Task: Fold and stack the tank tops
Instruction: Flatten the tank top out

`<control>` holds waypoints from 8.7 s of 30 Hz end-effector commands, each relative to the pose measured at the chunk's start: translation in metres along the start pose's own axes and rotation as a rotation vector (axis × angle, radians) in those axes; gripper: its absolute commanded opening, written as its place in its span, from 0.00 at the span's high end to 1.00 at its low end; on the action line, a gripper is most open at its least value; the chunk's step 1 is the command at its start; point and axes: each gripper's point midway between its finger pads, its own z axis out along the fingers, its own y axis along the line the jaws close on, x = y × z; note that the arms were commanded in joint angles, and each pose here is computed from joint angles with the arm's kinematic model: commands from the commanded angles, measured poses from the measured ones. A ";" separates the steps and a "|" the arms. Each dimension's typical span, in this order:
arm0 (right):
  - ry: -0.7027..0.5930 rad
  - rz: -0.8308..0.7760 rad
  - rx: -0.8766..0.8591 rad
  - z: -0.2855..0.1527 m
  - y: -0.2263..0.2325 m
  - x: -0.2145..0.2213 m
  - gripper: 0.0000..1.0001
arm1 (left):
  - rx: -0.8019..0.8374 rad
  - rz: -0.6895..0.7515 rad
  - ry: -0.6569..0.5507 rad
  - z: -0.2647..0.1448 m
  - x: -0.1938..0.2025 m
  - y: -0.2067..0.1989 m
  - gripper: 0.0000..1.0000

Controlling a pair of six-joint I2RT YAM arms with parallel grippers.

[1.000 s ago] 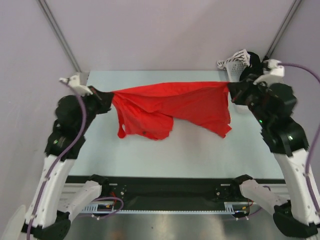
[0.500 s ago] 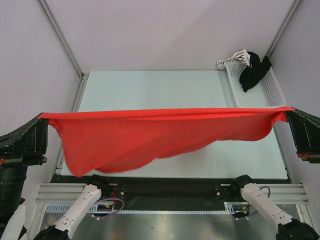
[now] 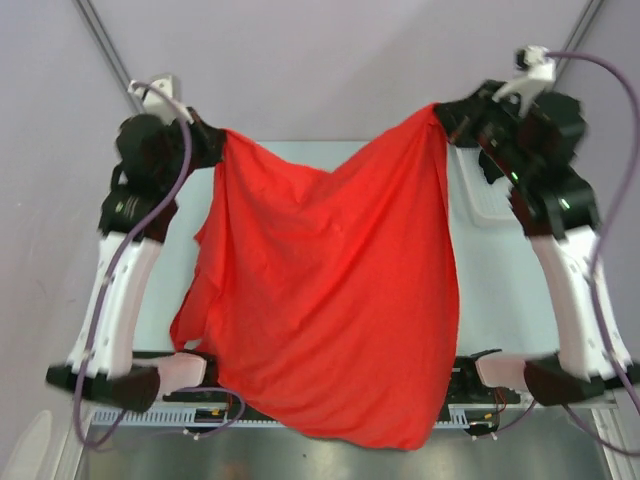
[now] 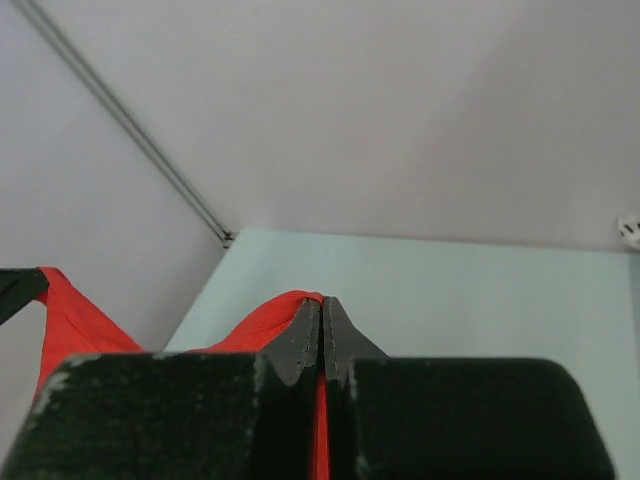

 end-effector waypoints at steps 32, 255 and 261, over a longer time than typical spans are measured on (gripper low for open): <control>-0.540 -0.187 -0.525 -0.248 0.156 -0.142 1.00 | 0.338 0.110 -0.736 -0.307 -0.179 -0.090 1.00; 0.623 0.549 1.173 -0.187 -0.249 0.421 1.00 | -0.345 -0.559 0.871 -0.127 0.435 0.043 0.14; 0.623 0.560 1.162 -0.185 -0.248 0.422 1.00 | -0.383 -0.600 0.751 -0.108 0.429 0.051 0.14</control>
